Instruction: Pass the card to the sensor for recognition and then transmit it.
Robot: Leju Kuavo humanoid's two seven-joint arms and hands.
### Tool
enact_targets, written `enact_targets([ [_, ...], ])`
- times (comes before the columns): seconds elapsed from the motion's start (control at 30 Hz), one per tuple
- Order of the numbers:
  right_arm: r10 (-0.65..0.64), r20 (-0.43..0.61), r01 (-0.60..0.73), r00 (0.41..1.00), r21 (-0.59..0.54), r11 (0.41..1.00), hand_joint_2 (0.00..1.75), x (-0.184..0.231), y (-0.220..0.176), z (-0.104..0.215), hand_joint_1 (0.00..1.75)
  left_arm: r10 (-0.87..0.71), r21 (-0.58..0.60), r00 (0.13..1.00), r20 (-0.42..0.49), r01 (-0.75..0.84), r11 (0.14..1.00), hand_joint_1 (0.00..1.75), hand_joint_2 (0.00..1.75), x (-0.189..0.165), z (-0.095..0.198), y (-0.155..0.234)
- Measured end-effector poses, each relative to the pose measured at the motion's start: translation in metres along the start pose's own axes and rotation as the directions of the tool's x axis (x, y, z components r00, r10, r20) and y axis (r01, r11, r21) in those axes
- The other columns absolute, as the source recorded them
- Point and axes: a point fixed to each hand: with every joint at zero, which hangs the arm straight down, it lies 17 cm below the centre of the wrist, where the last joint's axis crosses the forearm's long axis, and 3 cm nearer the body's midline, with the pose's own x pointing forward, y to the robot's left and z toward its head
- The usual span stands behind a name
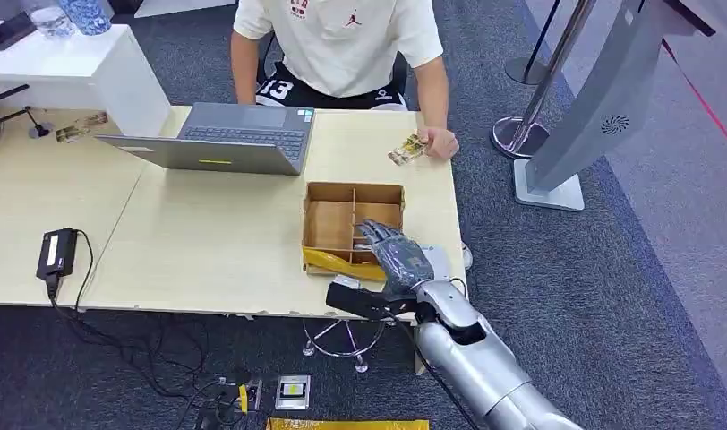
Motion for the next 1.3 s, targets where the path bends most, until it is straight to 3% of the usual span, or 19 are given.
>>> enact_targets([
  [0.4, 0.026, -0.075, -0.032, 0.997, -0.075, 0.997, 1.75, -0.029, -0.021, -0.009, 0.02, -0.008, -0.004, 1.0, -0.006, 0.008, 1.0, 0.0, 1.75, -0.003, 0.0, -0.003],
  [0.63, 0.032, -0.094, -0.04, 0.995, -0.087, 0.995, 1.75, -0.039, -0.032, -0.013, 0.24, -0.003, -0.008, 1.0, -0.012, 0.002, 1.0, 0.0, 1.75, -0.005, 0.001, -0.004],
  [0.7, 0.027, -0.098, -0.035, 0.995, -0.086, 0.996, 1.75, -0.042, -0.033, -0.014, 0.4, -0.001, -0.009, 1.0, -0.013, 0.0, 1.0, 0.0, 1.75, -0.005, 0.001, -0.004],
  [0.93, 0.021, -0.1, -0.028, 0.995, -0.064, 0.998, 1.75, -0.044, -0.028, -0.014, 0.42, -0.003, -0.018, 1.0, -0.012, 0.002, 1.0, 0.0, 1.75, -0.005, 0.001, -0.006],
  [1.0, 0.019, -0.097, -0.025, 0.995, -0.059, 0.998, 1.75, -0.042, -0.026, -0.014, 0.54, -0.002, -0.018, 1.0, -0.012, 0.002, 1.0, 0.0, 1.75, -0.005, 0.001, -0.006],
  [1.13, 0.022, -0.093, -0.027, 0.995, -0.051, 0.998, 1.75, -0.04, -0.023, -0.014, 0.54, -0.003, -0.018, 1.0, -0.012, 0.003, 1.0, 0.0, 1.75, -0.005, 0.001, -0.006],
  [1.2, 0.027, -0.09, -0.031, 0.996, -0.05, 0.998, 1.75, -0.038, -0.023, -0.015, 0.66, -0.004, -0.018, 1.0, -0.012, 0.004, 1.0, 0.0, 1.75, -0.005, 0.001, -0.006],
  [1.3, 0.033, -0.088, -0.037, 0.996, -0.043, 0.998, 1.75, -0.037, -0.021, -0.015, 0.66, -0.003, -0.019, 1.0, -0.012, 0.003, 1.0, 0.0, 1.75, -0.005, 0.001, -0.006],
])
